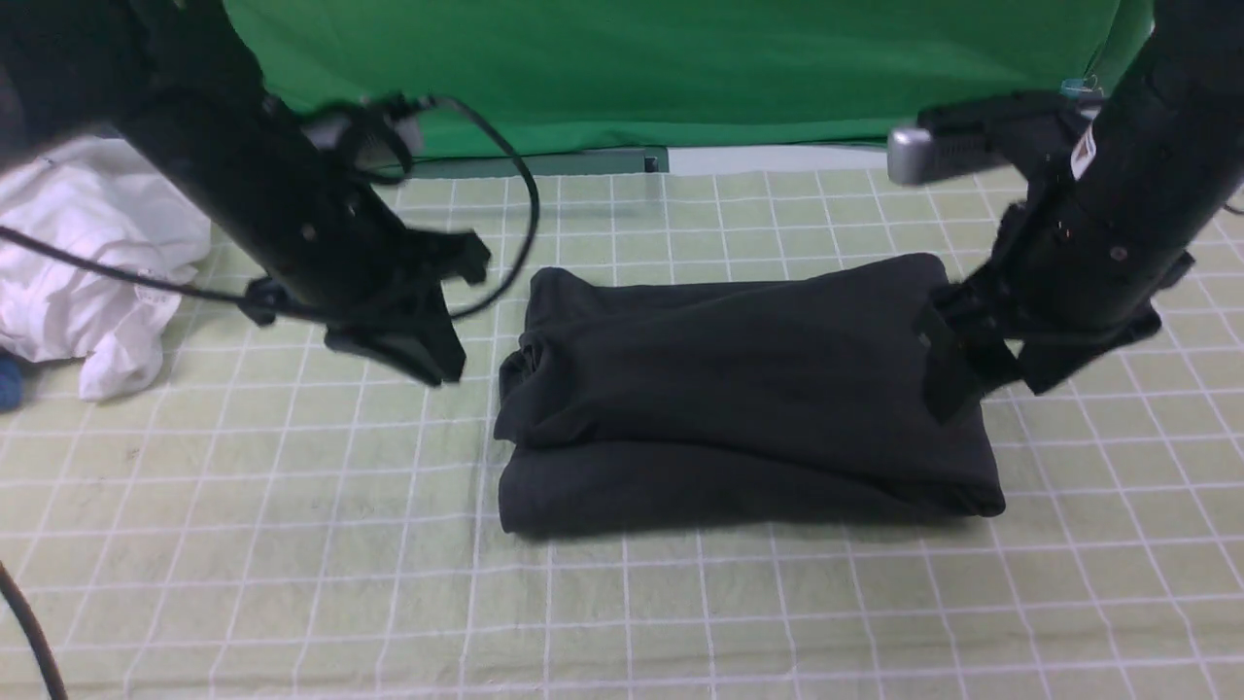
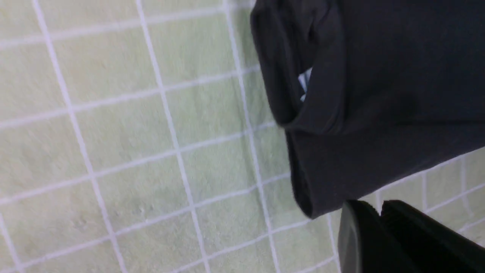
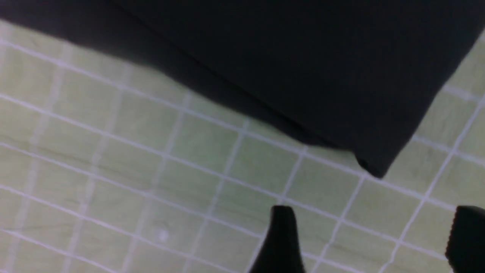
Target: Fold a long-sleeved shirt over a green coffee tablecloth.
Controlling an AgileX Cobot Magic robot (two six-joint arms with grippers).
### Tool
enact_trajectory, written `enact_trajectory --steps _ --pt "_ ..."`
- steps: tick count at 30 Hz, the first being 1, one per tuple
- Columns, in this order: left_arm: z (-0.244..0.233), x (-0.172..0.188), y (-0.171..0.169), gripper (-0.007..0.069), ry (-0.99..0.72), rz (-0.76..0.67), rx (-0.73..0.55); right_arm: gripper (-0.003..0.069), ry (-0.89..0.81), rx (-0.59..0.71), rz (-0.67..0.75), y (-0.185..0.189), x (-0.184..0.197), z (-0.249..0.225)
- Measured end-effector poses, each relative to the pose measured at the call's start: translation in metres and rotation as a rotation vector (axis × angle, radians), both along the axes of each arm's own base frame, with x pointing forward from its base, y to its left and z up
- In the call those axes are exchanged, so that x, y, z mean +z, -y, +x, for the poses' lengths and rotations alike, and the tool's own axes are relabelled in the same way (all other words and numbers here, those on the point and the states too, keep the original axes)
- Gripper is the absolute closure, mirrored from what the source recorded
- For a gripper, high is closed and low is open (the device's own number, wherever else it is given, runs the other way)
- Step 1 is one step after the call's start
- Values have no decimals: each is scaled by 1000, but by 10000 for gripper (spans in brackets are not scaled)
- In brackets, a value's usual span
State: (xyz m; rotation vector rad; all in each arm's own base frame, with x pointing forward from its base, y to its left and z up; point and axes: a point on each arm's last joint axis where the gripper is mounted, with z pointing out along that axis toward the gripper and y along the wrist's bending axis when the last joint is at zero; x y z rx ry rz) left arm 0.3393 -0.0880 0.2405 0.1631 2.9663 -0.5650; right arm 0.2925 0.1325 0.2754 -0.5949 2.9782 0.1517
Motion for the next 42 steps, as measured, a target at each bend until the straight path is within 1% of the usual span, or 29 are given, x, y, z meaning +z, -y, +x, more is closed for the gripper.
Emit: enact_trajectory --steps 2,3,4,5,7,10,13,17,21,23,25,29,30,32,33,36,38,42 --pt "-11 -22 8 501 -34 47 6 124 -22 -4 -35 4 -18 -4" --pt "-12 -24 9 496 -36 51 5 124 -23 -4 -38 5 -20 -5" --pt "-22 -40 17 442 -54 85 -5 124 -23 -1 -74 10 -40 -9" --pt "-24 -44 20 424 -49 90 -3 124 -19 3 -83 11 -45 -10" --pt "-27 -51 29 363 -30 98 -14 124 7 13 -100 15 -62 -12" --pt "-26 -53 39 281 26 94 -22 124 40 20 -98 15 -79 -10" --pt "-24 -56 42 226 38 95 -22 124 71 21 -86 13 -91 -4" --pt "-23 -64 42 191 14 102 -13 124 111 21 -69 9 -102 5" --pt "-22 -75 43 182 -18 110 -4 125 131 23 -62 7 -111 11" --pt "-22 -80 43 181 -37 107 1 145 129 24 -62 6 -115 12" --pt "-22 -81 44 182 -40 103 6 193 127 24 -63 6 -117 12" --pt "-22 -82 46 226 -52 74 29 364 128 24 -62 6 -119 12" --pt "-21 -82 48 266 -55 56 36 452 130 24 -61 6 -119 12" --pt "-21 -82 50 338 -56 28 36 556 131 24 -61 6 -119 12" --pt "-21 -81 52 406 -54 7 28 607 131 24 -61 6 -119 12" --pt "-22 -80 54 554 -52 -12 12 627 118 31 -68 7 -119 11" --pt "-23 -80 54 595 -58 -11 1 629 102 32 -75 7 -119 10" --pt "-27 -80 54 610 -95 -13 -15 630 64 45 -93 9 -120 6"
